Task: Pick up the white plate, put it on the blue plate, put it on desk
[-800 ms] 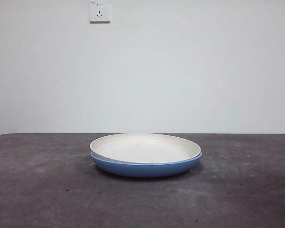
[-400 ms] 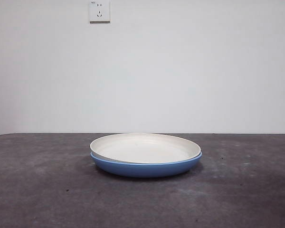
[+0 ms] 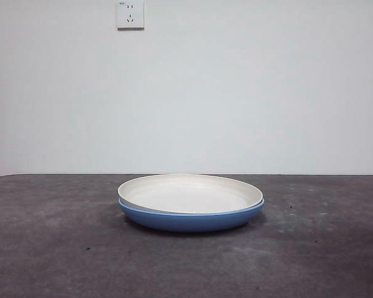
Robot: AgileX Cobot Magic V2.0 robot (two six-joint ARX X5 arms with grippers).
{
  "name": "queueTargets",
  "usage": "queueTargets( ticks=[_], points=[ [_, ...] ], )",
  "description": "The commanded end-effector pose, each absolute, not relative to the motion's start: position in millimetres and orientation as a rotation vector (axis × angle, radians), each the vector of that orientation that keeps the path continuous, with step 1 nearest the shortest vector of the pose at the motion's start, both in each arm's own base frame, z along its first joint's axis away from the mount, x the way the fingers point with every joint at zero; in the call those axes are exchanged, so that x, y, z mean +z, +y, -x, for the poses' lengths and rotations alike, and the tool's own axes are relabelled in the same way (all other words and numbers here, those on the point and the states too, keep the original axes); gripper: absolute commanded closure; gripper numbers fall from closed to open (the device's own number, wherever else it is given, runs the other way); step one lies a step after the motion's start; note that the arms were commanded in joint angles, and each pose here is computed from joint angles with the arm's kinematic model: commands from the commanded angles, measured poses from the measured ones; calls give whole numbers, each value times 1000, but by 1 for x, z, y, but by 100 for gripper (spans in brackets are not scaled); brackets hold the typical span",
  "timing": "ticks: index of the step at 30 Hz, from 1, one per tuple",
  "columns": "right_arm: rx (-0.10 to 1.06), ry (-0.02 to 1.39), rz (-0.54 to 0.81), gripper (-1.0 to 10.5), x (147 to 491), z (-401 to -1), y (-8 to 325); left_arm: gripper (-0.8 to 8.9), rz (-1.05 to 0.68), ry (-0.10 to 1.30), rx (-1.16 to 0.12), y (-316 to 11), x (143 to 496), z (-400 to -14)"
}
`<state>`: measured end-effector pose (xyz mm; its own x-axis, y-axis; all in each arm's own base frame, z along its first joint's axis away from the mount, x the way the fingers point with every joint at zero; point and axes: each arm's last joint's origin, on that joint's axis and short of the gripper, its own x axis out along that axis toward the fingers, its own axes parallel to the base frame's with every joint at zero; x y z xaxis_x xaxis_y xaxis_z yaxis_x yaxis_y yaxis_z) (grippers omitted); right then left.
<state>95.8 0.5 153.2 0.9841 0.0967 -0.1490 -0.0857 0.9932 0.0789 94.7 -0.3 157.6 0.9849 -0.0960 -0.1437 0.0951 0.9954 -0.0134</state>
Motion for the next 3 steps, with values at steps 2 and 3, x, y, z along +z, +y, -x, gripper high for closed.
queueTargets(
  ticks=[2, 3],
  points=[
    [89, 153, -83, 935, 152, -96, 0, 798, 16, 172, -94, 0, 150, -96],
    [89, 153, -83, 935, 152, -96, 0, 798, 16, 172, -94, 0, 150, -96]
  ],
)
